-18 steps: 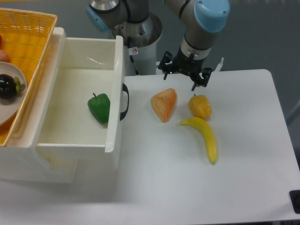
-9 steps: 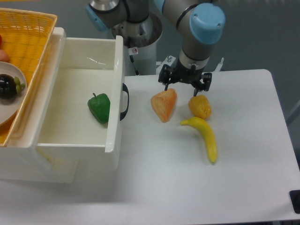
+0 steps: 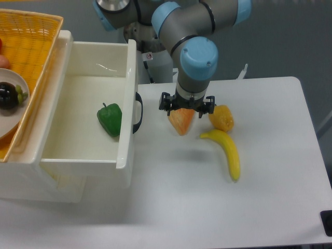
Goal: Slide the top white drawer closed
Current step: 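Lower the gripper and move it against the drawer's front panel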
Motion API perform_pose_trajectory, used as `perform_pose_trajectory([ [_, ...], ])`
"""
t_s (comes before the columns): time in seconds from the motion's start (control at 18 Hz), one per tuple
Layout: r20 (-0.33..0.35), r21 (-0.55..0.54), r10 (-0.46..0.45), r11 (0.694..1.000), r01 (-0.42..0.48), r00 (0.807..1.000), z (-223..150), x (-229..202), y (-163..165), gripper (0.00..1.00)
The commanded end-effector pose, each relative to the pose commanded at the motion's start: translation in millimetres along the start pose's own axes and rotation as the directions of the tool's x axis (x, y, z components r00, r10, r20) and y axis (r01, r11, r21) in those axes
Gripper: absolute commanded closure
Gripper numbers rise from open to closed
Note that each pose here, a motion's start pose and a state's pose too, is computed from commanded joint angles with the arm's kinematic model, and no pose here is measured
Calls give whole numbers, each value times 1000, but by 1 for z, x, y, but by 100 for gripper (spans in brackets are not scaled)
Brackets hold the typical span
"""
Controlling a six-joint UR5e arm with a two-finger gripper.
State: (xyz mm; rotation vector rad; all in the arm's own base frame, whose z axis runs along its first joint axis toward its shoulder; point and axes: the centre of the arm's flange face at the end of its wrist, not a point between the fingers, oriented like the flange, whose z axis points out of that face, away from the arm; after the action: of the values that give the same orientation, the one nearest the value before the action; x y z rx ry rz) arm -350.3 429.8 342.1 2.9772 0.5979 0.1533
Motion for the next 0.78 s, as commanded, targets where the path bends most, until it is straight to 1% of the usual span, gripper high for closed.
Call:
perform_pose_trajectory([
  [0.11, 2, -3, 24, 1000, -24, 1000, 1, 4, -3, 0],
  [0.5, -12, -23, 30, 999, -31, 999, 20, -1, -15, 0],
  [0.61, -13, -21, 53, 998, -53, 999, 19, -1, -17, 0],
  [0.78, -33, -28, 68, 997, -69, 997, 28, -3, -22, 0],
])
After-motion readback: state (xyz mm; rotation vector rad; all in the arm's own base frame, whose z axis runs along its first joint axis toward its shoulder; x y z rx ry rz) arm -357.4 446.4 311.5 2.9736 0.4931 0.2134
